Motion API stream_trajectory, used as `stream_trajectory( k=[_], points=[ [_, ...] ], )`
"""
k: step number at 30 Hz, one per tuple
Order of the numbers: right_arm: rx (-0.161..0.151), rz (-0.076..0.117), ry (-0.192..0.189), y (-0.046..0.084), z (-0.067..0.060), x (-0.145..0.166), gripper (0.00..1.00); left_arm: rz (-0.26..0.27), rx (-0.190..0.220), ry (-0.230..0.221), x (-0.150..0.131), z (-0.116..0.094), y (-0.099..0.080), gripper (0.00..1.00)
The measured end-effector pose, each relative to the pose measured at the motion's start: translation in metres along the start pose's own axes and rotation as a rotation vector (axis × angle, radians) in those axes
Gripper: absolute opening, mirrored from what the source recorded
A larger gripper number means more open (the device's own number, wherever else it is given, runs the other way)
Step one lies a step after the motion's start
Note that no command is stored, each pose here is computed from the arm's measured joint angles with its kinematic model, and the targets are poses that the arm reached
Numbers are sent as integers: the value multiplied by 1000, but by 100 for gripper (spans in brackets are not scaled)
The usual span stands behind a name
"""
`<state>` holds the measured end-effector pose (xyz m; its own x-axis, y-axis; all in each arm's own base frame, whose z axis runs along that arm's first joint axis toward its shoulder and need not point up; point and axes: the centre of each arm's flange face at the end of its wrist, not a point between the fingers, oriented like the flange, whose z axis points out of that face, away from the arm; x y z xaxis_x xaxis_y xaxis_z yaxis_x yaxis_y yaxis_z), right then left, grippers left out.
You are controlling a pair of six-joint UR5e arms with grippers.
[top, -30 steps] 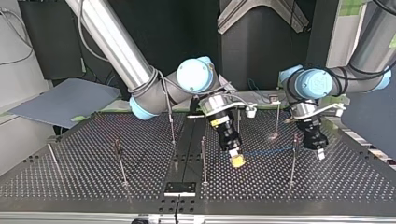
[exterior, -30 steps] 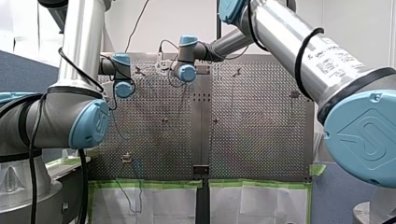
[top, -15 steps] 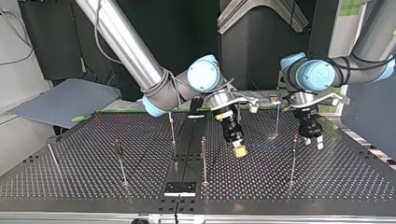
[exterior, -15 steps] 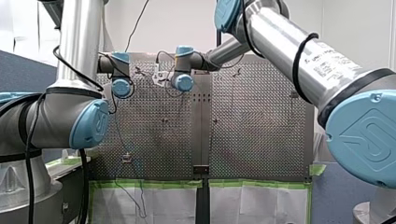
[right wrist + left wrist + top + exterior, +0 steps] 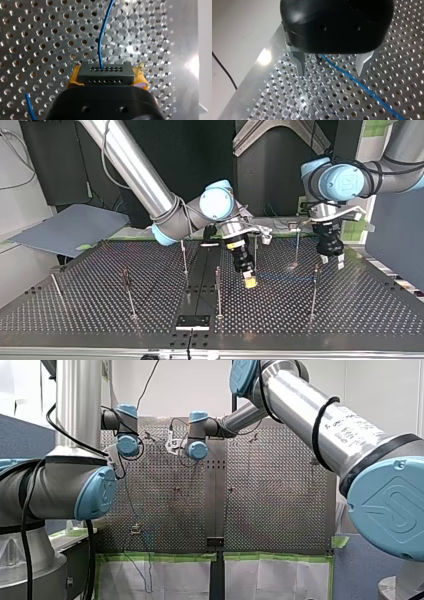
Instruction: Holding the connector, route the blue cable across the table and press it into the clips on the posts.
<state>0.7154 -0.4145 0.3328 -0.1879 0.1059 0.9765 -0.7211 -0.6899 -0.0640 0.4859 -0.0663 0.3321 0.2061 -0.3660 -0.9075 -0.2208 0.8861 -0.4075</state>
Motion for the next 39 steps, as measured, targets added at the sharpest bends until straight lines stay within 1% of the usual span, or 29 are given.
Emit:
stream_trajectory(
  k=[5,7,10,12,15,20,23,26,30,33,37,39],
  points=[
    [-38,8,-5,6,0,0,0,-1,6,8,-12,-11,-6,100],
    [-47,10,-6,7,0,-1,0,2,21,22,-14,-19,-10,100],
    [-55,11,-13,8,-1,-1,0,5,43,48,-14,-32,-16,100],
    [-58,13,-19,8,-2,-2,0,5,52,57,-14,-39,-17,100],
    [-67,14,-29,9,-3,-3,0,4,64,58,-15,-50,-18,100],
    [-97,11,-51,15,-7,-11,0,12,82,63,-15,-71,-20,100],
    [-109,12,-63,18,-9,-17,0,27,98,62,-15,-82,-23,100],
    [-117,15,-69,22,-10,-19,0,45,116,61,-16,-88,-28,100],
    [-125,16,-70,28,-9,-20,0,71,157,66,-15,-93,-37,100],
    [-129,15,-70,33,-8,-20,0,90,200,63,-14,-95,-46,100],
    [-135,14,-69,40,-6,-20,0,115,263,51,-11,-93,-61,100],
    [-137,13,-69,43,-5,-20,0,125,281,42,-9,-90,-68,100]
  ],
)
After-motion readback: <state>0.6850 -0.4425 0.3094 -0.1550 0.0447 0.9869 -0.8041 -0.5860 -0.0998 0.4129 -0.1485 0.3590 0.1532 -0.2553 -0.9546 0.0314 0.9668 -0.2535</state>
